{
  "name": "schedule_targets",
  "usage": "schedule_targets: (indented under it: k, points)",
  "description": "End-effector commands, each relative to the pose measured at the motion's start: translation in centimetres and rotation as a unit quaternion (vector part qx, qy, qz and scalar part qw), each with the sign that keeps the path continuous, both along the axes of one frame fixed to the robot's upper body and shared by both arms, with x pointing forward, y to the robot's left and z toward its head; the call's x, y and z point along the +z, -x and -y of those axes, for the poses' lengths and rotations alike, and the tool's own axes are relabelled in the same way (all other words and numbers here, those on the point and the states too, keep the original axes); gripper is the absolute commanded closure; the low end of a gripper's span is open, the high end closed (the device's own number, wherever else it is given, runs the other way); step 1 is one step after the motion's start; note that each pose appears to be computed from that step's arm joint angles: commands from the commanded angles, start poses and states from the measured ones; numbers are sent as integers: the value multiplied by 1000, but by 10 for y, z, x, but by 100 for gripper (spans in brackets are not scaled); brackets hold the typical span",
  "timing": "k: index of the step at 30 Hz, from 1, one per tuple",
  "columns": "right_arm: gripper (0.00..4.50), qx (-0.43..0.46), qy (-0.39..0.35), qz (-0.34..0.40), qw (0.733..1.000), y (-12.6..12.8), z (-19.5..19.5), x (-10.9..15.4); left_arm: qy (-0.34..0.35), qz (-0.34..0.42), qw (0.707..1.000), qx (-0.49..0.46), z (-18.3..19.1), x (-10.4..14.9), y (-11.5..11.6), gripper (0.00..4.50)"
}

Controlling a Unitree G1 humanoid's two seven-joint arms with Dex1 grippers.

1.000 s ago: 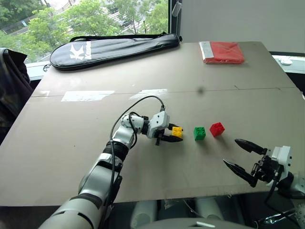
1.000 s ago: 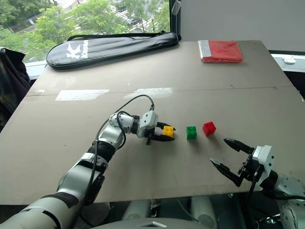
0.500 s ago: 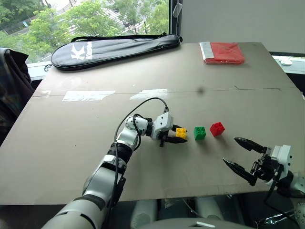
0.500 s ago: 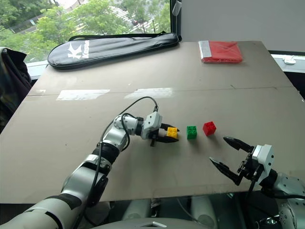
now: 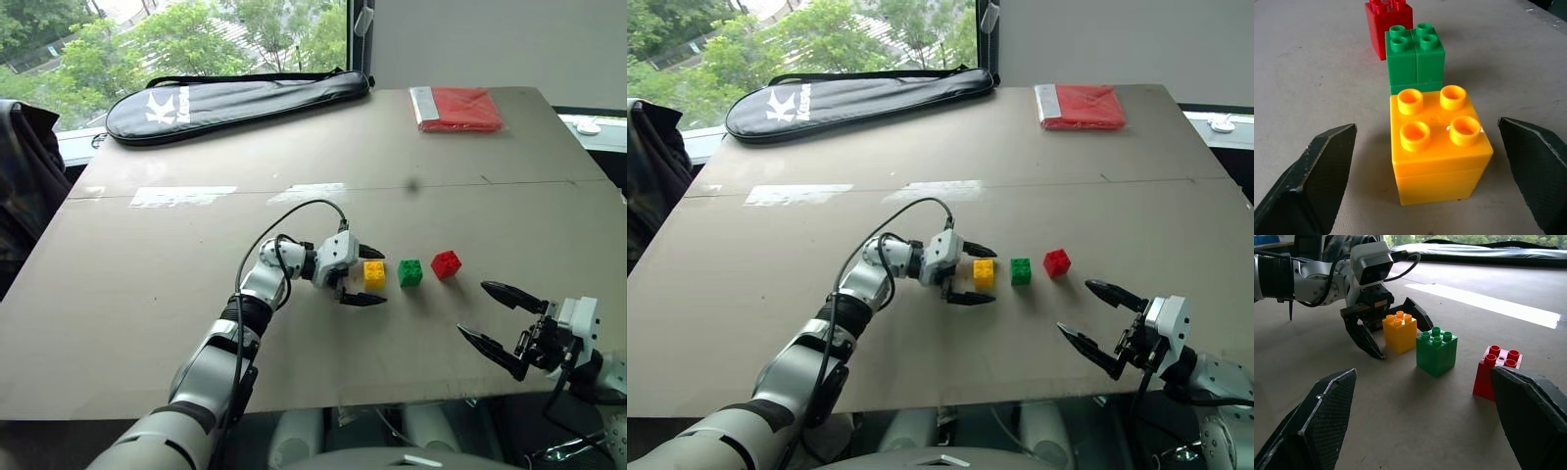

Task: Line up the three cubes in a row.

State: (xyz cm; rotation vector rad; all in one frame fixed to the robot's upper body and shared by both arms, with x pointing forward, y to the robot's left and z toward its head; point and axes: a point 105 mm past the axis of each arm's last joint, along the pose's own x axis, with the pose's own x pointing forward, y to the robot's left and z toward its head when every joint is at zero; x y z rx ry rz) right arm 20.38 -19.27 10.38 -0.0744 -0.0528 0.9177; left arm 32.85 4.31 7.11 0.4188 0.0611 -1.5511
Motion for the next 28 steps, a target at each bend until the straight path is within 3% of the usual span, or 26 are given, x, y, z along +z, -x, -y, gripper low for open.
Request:
schedule_targets:
  k: [1, 6, 10, 15, 18, 20, 28]
  points:
    - [0, -2, 5, 18, 1000, 1, 4, 7, -32, -10, 999, 24, -17, -18, 3, 5]
    - [0, -5, 7, 14, 1000, 3, 7, 5, -8, -11, 999, 40, -47, -4, 13, 5]
    - [0, -4, 9, 6, 1000, 6, 11, 2, -25, -10, 999, 47, -81, 3, 36, 5]
    - [0, -13, 13, -4, 1000, 4, 18, -9, 7, -45, 986, 158, -114, 12, 54, 5]
    - [0, -33, 29, -11, 999, 0, 29, -20, -8, -59, 957, 283, -143, -9, 84, 5]
    - [0, -36, 34, -18, 999, -1, 33, -24, -17, -72, 944, 322, -147, -17, 105, 5]
    - [0, -24, 56, -37, 997, -10, 37, -32, 9, -94, 915, 392, -129, -22, 140, 5]
